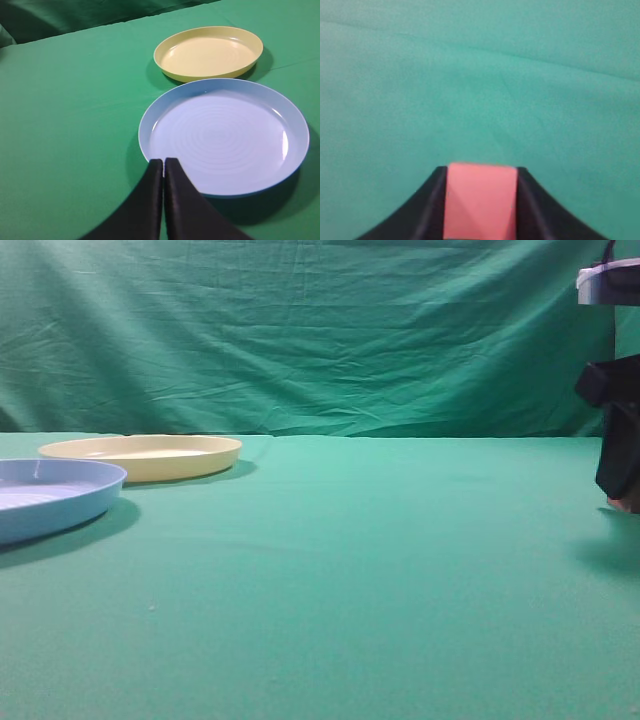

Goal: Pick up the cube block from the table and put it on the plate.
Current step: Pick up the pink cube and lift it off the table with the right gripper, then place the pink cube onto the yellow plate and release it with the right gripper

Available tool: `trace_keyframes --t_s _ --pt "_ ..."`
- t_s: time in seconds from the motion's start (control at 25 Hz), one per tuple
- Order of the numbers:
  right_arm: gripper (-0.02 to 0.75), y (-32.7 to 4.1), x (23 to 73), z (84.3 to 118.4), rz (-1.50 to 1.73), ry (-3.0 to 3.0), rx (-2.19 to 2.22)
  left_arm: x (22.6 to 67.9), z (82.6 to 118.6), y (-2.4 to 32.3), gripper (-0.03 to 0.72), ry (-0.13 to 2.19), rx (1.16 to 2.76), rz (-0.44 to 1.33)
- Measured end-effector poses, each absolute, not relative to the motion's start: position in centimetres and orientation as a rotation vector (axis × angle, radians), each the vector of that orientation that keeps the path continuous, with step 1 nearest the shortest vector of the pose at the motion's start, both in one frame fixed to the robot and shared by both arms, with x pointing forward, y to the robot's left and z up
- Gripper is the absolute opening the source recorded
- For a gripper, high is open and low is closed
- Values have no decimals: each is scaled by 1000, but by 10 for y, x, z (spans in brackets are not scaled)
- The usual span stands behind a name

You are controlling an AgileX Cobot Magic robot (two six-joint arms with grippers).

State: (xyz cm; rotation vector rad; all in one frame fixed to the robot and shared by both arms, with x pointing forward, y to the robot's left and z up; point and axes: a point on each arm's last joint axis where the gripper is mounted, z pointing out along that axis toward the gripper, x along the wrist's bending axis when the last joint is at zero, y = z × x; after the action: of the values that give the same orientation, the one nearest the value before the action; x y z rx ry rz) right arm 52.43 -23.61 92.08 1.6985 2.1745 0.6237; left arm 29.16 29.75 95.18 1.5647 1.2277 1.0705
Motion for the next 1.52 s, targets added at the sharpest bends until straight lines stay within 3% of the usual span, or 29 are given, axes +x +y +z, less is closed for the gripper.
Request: trace_keyframes --t_s 0.08,0.24,0.4,0.6,0.72,0.88,1.08,1.32,1.52 --pt "235 -236 525 921 624 2173 1698 292 952 297 0 1228 1565 1071" --pt "234 -231 534 931 637 2195 1696 292 952 297 0 1228 1565 1071" --pt "234 -205 558 967 735 2229 1596 292 952 297 0 1228 1565 1071" --pt "234 -126 591 1022 992 2240 1339 292 952 297 0 1228 1565 1071" --pt "234 -71 608 1030 1090 2278 1211 292 952 297 0 1228 1565 1071" --pt "234 -5 625 1010 1156 2335 1090 292 952 297 0 1228 1565 1071" --pt "234 57 634 962 1175 2401 958 292 952 297 0 1228 1565 1071" --pt "234 82 640 934 1198 2386 861 292 952 297 0 1228 1565 1071" --pt "591 83 643 934 1217 2358 857 292 952 297 0 1228 1565 1071"
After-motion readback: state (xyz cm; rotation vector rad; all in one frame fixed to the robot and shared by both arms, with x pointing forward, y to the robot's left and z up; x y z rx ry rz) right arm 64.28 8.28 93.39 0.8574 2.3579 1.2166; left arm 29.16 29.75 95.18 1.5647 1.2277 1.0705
